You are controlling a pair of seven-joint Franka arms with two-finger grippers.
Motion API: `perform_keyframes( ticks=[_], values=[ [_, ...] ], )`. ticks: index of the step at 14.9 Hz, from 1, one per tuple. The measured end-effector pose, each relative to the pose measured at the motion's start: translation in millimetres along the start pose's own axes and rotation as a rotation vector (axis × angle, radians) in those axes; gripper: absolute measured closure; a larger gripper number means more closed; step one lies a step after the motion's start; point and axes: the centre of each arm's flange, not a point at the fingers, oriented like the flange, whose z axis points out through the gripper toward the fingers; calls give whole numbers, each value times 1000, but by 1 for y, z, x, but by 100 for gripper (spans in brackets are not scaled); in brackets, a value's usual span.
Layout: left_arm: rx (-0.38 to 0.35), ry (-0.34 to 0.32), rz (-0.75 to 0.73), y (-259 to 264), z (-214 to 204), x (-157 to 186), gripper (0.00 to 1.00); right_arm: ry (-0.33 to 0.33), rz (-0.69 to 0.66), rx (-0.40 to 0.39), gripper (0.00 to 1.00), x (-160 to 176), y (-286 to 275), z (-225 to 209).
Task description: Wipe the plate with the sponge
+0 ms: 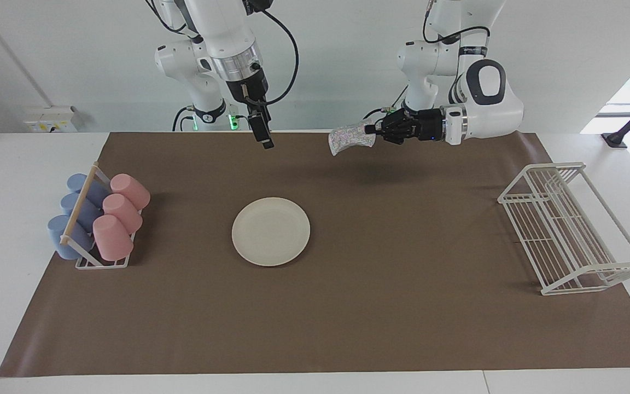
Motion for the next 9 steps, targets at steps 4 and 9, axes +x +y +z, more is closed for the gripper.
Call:
perform_keyframes(
  ticks=[4, 9],
  values=[
    [-14, -23, 12, 0, 15, -2, 96, 28, -65, -158, 0, -47, 17, 48],
    [-19, -23, 12, 0, 16, -2, 96, -15, -37, -182, 0, -87, 19, 74]
  ],
)
